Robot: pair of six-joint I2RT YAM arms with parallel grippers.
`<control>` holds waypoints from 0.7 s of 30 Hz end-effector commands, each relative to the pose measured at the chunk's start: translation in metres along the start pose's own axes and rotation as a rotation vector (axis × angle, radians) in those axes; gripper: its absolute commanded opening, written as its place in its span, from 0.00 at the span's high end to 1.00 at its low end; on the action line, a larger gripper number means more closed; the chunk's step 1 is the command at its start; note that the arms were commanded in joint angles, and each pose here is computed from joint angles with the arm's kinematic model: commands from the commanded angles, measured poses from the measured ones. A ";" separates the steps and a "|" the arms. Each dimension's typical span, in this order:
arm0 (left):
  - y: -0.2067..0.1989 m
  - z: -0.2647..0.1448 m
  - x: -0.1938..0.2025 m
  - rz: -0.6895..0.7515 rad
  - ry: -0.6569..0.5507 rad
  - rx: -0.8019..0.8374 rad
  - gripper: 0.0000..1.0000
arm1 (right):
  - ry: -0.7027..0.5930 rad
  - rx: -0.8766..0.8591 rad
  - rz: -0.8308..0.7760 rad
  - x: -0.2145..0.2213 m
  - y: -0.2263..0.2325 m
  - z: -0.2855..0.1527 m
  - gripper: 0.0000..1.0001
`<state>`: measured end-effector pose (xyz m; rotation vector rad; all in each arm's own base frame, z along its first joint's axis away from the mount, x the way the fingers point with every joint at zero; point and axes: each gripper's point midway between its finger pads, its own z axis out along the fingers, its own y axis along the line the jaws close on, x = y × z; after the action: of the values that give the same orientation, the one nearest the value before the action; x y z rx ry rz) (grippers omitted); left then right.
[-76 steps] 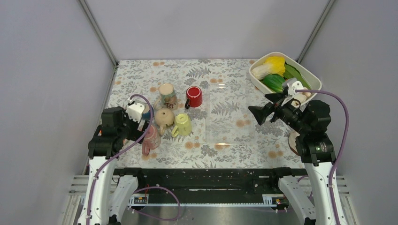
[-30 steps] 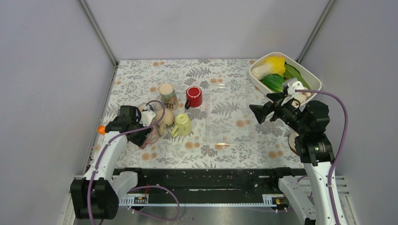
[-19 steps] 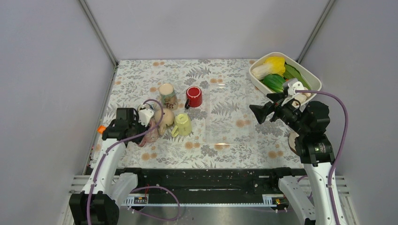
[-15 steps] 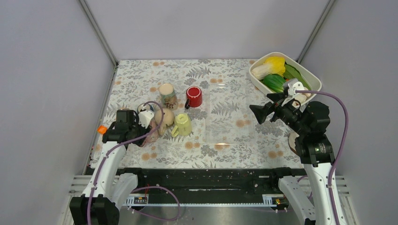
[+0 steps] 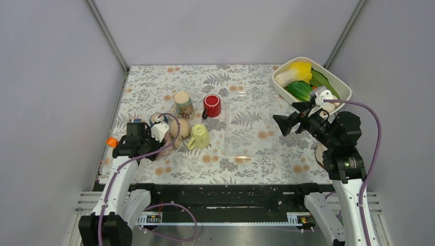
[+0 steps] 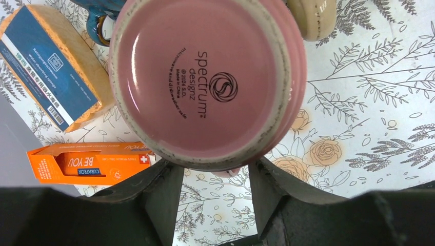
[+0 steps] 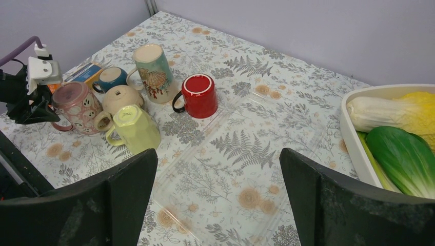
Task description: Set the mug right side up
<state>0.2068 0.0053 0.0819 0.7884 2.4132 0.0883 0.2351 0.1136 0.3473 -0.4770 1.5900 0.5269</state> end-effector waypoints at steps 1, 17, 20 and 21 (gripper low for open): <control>0.006 0.008 -0.014 0.016 -0.052 0.008 0.48 | -0.043 0.002 -0.020 -0.011 -0.001 0.000 0.01; 0.014 0.015 -0.022 -0.021 -0.069 0.068 0.73 | -0.038 0.003 -0.020 -0.010 -0.002 0.001 0.01; 0.014 0.015 -0.023 -0.031 -0.078 0.074 0.86 | -0.037 0.004 -0.020 -0.009 -0.003 0.002 0.01; 0.014 0.015 -0.024 -0.034 -0.080 0.076 0.91 | -0.036 0.004 -0.020 -0.009 -0.003 0.002 0.01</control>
<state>0.2198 0.0076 0.0674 0.7586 2.4554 -0.0208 0.2354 0.1129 0.3473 -0.4745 1.5905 0.5246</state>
